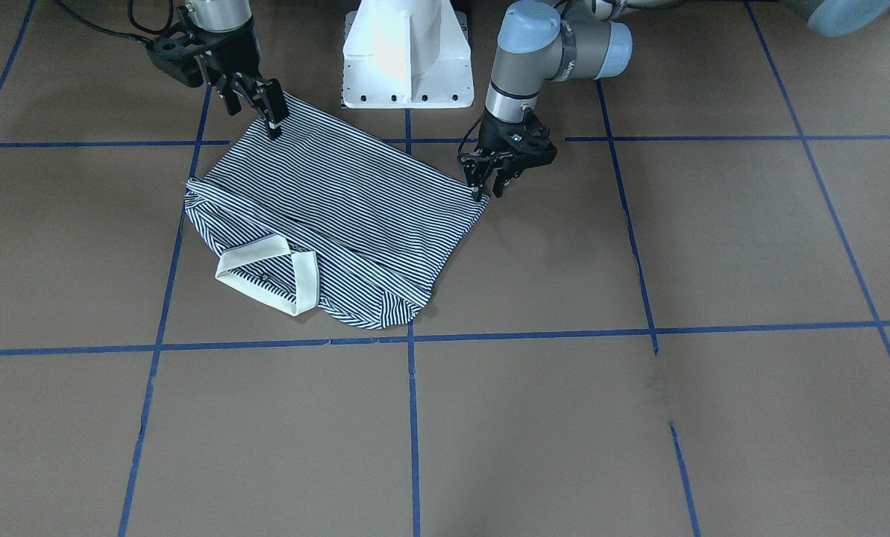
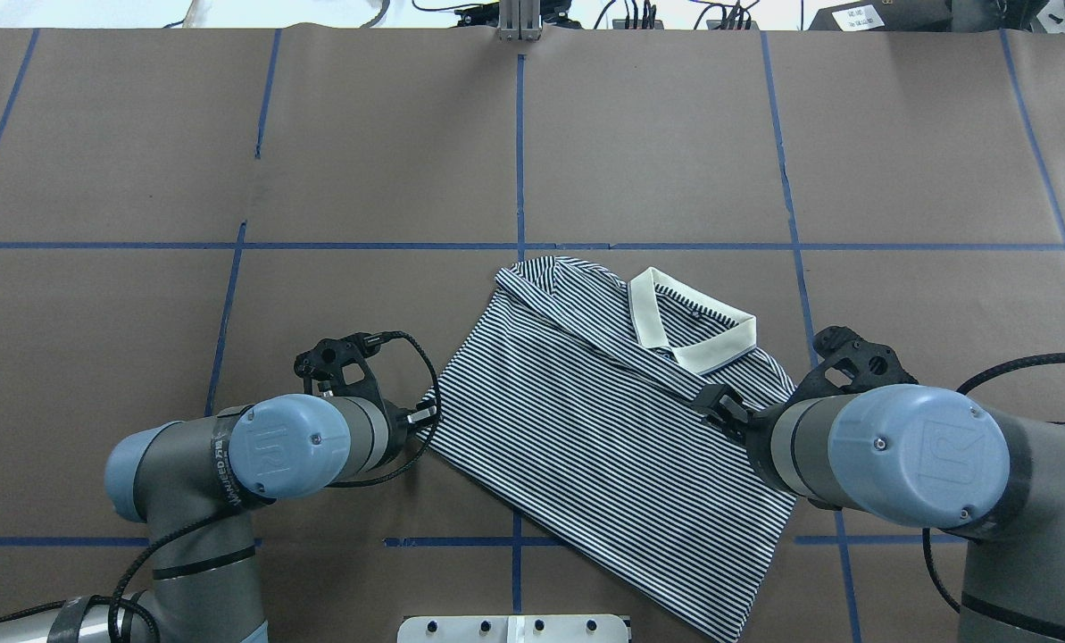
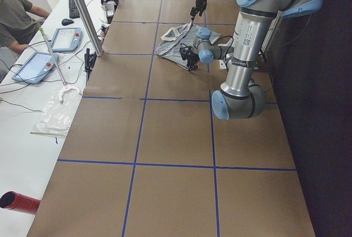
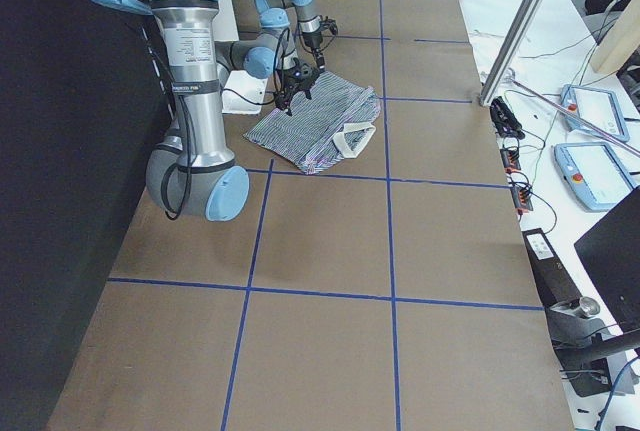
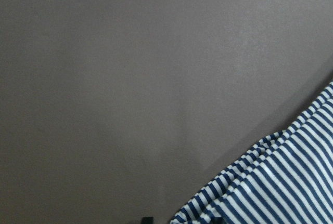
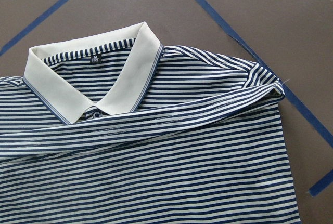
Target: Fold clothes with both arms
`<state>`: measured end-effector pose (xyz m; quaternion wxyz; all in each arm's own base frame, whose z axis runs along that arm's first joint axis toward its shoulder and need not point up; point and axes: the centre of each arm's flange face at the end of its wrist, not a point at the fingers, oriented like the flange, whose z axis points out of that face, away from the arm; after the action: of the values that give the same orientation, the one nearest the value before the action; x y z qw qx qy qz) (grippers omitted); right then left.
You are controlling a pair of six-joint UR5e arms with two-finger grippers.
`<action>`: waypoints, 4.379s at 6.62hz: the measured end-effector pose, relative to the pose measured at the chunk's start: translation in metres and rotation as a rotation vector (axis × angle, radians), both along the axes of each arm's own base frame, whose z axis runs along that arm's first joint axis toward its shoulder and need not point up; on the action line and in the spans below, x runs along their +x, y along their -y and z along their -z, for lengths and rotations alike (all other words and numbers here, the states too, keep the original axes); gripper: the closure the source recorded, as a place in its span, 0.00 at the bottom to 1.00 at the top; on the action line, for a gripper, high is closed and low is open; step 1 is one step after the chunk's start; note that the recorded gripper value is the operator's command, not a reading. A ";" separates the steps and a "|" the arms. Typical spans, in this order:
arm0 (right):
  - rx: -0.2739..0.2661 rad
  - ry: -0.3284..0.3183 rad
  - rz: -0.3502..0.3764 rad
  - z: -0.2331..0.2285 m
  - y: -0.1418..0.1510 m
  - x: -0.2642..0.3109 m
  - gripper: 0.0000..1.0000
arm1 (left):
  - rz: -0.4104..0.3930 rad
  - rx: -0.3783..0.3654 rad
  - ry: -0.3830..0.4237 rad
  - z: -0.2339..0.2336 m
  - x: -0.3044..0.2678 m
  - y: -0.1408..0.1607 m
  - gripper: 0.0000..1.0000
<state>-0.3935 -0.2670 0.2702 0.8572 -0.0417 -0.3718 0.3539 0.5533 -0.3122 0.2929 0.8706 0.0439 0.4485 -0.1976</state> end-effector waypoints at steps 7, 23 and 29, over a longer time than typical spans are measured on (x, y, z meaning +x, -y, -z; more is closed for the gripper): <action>-0.004 -0.013 -0.004 -0.006 0.002 -0.006 0.00 | 0.036 0.059 0.007 0.006 -0.025 0.031 0.86; -0.001 -0.002 -0.001 -0.001 0.003 -0.011 0.00 | -0.007 0.141 0.120 0.009 -0.024 0.060 1.00; 0.009 -0.003 -0.010 0.001 0.006 -0.016 0.00 | 0.197 0.361 0.248 0.014 -0.036 0.298 0.74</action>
<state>-0.4095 -0.2734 0.2695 0.8562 -0.0355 -0.3722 0.3565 0.5170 -0.6098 0.2794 0.8735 0.2664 0.3599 -0.1911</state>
